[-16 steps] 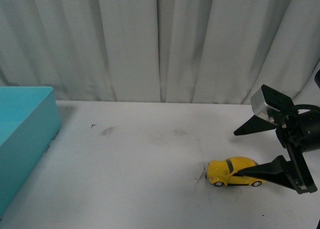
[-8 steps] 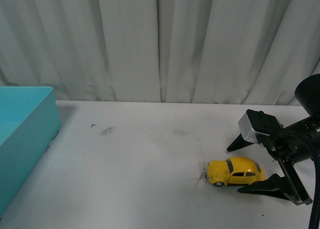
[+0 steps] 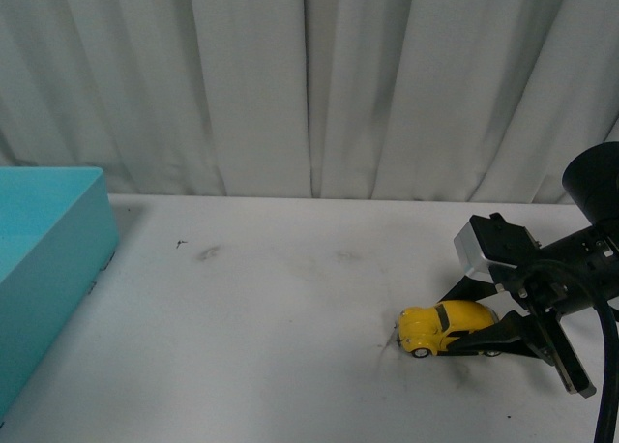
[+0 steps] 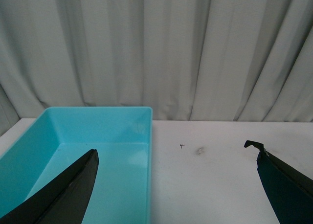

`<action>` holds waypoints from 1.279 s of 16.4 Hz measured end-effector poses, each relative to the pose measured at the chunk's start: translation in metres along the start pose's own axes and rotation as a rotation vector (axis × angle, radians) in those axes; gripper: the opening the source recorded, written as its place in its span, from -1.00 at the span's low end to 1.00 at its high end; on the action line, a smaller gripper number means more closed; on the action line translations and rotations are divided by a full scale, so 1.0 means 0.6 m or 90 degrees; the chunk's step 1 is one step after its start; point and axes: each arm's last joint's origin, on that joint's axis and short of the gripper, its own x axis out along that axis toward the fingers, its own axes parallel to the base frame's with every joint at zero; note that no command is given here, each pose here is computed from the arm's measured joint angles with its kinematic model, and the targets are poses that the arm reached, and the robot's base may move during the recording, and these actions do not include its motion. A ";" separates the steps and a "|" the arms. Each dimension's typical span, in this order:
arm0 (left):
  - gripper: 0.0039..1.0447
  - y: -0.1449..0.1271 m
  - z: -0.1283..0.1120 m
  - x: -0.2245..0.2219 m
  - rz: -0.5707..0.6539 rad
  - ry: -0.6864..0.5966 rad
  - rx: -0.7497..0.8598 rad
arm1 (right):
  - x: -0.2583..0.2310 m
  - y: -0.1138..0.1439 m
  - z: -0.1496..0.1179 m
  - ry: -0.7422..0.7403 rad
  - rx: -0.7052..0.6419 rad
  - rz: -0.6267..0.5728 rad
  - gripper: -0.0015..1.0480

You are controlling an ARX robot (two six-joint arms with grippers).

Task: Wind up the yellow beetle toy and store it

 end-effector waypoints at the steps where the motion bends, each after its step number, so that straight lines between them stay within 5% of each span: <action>1: 0.88 0.000 0.000 0.000 0.000 0.000 0.000 | 0.000 0.001 0.000 0.000 -0.001 0.002 -0.21; 14: 0.88 0.000 0.000 0.000 0.000 0.000 0.000 | -0.095 0.062 -0.105 -0.021 0.060 -0.070 -0.21; 21: 0.88 0.000 0.000 0.000 0.000 0.000 0.000 | -0.129 0.109 -0.125 -0.022 0.122 -0.079 -0.21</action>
